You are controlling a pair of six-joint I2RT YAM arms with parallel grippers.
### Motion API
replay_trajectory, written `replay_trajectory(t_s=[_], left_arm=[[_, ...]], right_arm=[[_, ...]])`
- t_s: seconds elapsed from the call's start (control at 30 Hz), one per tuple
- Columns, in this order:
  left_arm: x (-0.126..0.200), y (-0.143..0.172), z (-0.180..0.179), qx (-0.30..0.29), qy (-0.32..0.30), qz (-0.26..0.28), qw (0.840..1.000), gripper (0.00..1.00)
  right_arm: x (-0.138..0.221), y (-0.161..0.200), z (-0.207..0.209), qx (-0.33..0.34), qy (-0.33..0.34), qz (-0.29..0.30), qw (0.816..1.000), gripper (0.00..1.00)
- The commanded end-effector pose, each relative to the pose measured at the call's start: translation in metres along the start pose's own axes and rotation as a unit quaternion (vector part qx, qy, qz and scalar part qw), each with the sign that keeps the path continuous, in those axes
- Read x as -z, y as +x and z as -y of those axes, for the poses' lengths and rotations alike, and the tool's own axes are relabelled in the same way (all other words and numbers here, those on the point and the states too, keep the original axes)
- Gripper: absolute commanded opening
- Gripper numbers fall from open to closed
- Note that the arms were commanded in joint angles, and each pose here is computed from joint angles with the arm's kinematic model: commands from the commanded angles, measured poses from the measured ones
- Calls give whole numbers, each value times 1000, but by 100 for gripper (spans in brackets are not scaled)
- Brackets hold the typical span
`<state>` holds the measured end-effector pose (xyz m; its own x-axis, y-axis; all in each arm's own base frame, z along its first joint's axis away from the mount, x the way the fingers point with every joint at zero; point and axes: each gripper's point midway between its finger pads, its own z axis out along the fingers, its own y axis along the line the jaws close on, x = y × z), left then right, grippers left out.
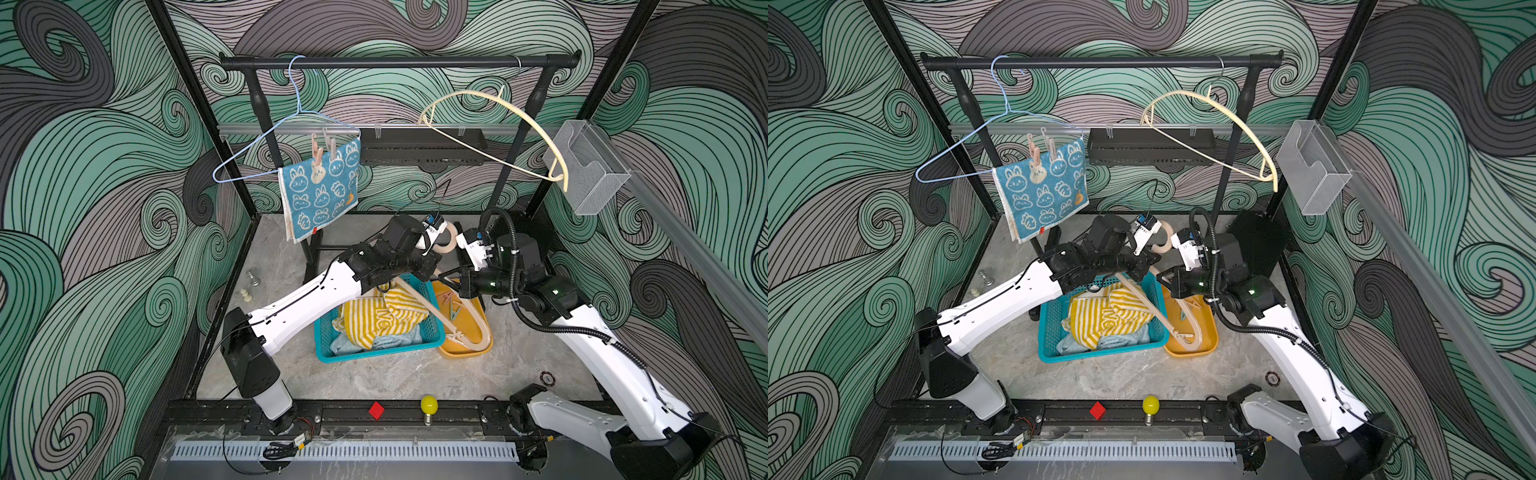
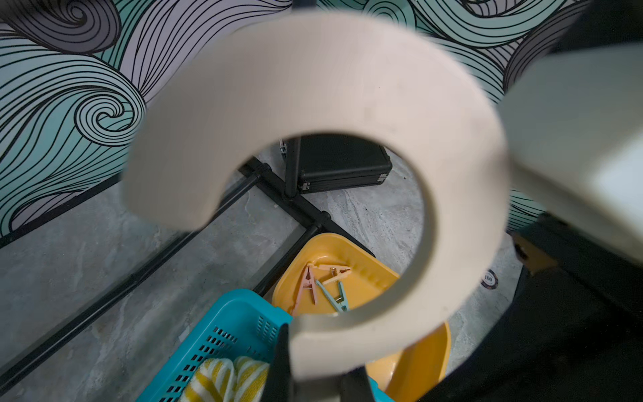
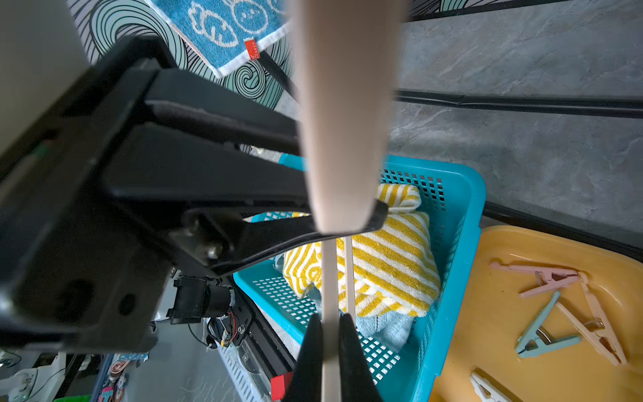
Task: Remove the clothespins securing towels to the hanger
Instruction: Place the hanger on the clothesline.
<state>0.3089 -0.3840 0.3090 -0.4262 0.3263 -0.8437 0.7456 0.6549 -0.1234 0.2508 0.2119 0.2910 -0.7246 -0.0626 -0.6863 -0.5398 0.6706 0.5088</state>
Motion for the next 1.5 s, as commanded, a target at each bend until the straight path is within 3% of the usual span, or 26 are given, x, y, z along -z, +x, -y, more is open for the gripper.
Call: replay_trajectory(t_s=[0.0,0.17,0.3,0.93,1.47], left_arm=[[6,-18,1,8,-8,25,1000,0],[10,-19,-13,25,-47,31,998,0],[15,-22,-24,30,-80,43,995,0],[40,-32,-56,46,-103,66,991,0],[72,-54,-71,90,-57,102,989,0]], right_arm=[[4,-13,-8,13,-3,23,1000,14],[4,-11,-1,9,14,28,999,37],[7,-9,2,9,23,30,999,46],[80,-26,-8,88,98,118,984,69],[92,8,-21,54,26,100,993,71]])
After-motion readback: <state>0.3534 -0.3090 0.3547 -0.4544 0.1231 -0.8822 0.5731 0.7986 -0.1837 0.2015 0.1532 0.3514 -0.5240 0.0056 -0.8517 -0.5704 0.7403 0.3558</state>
